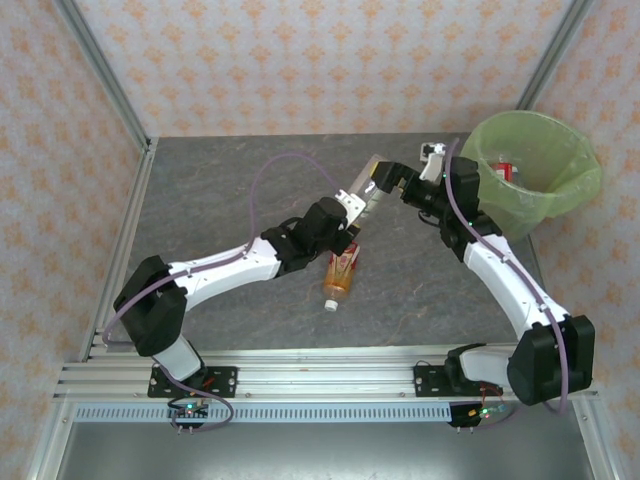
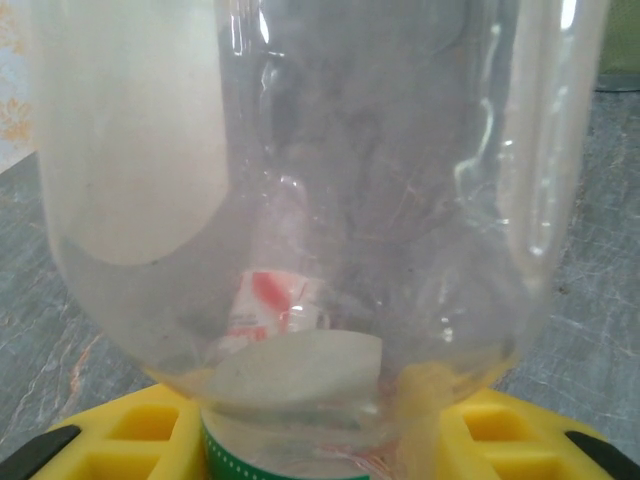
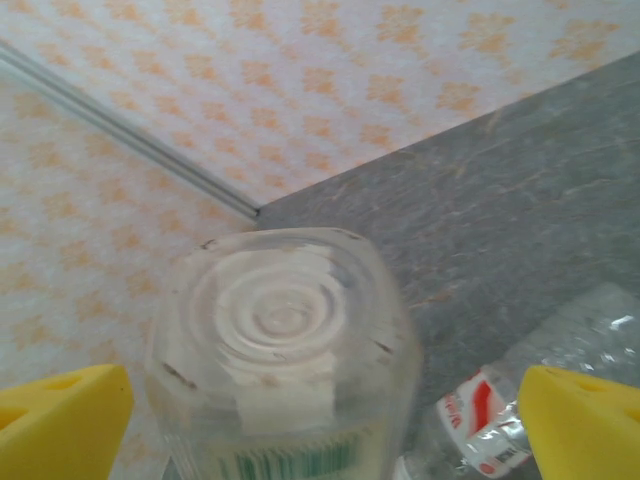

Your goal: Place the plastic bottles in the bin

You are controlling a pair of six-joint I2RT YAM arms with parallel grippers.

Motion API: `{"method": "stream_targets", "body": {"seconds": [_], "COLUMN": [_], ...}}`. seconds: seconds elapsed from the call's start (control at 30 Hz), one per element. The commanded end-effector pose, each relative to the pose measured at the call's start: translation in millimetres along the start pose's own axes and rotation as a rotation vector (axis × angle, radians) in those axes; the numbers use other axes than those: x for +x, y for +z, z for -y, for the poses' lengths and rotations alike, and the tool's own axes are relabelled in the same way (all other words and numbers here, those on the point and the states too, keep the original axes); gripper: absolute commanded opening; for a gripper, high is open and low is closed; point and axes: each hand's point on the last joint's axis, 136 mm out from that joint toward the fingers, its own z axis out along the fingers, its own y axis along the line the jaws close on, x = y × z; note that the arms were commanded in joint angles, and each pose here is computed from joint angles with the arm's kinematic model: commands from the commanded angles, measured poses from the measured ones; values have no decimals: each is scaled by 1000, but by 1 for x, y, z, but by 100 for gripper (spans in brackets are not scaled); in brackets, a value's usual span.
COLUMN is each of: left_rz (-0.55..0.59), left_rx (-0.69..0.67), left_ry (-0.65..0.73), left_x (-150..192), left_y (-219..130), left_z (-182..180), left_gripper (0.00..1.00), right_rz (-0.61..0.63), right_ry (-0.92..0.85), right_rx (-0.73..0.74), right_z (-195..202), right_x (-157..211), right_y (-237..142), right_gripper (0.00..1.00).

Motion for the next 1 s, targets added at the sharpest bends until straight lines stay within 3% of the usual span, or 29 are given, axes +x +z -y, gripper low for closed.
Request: {"method": "stream_targets", "body": {"seconds": [0.0,0.27,0.3,0.37,0.43,0.87,0.9,0.97], "left_rz": [118,157,157,156,161,111,109,108], "left_rx": [-31,-62,-60,-55,-53,-29,-27,-21], "left_ry": [5,1,0,-5,-9,17,15,6], "left_x": [-33,-37,-37,-36,-38,-36,-35,-35], "left_y": [-21,-26,-26,-26,-27,-19,-19,-19], "left_z": [-3,-3,-2,-2,-2,5,6,6], "left_gripper": [0,0,0,0,0,0,2,17], "right_rz": [16,111,115,121,119,95,96,101], "right_ry": [-93,-57,-58,-62,-73,-137,-139,-141], "right_rx": [-65,-4,-3,-12,-39,-66,-61,-51], "right_z": [-20,-10,-10,-12,-17,-23,-22,-20], "right_x": [3,-9,-10,-9,-8,-1,-1,-2], "right_y": [7,12,12,10,9,4,4,4], "right_gripper": [99,99,96,79,72,47,45,44]}}
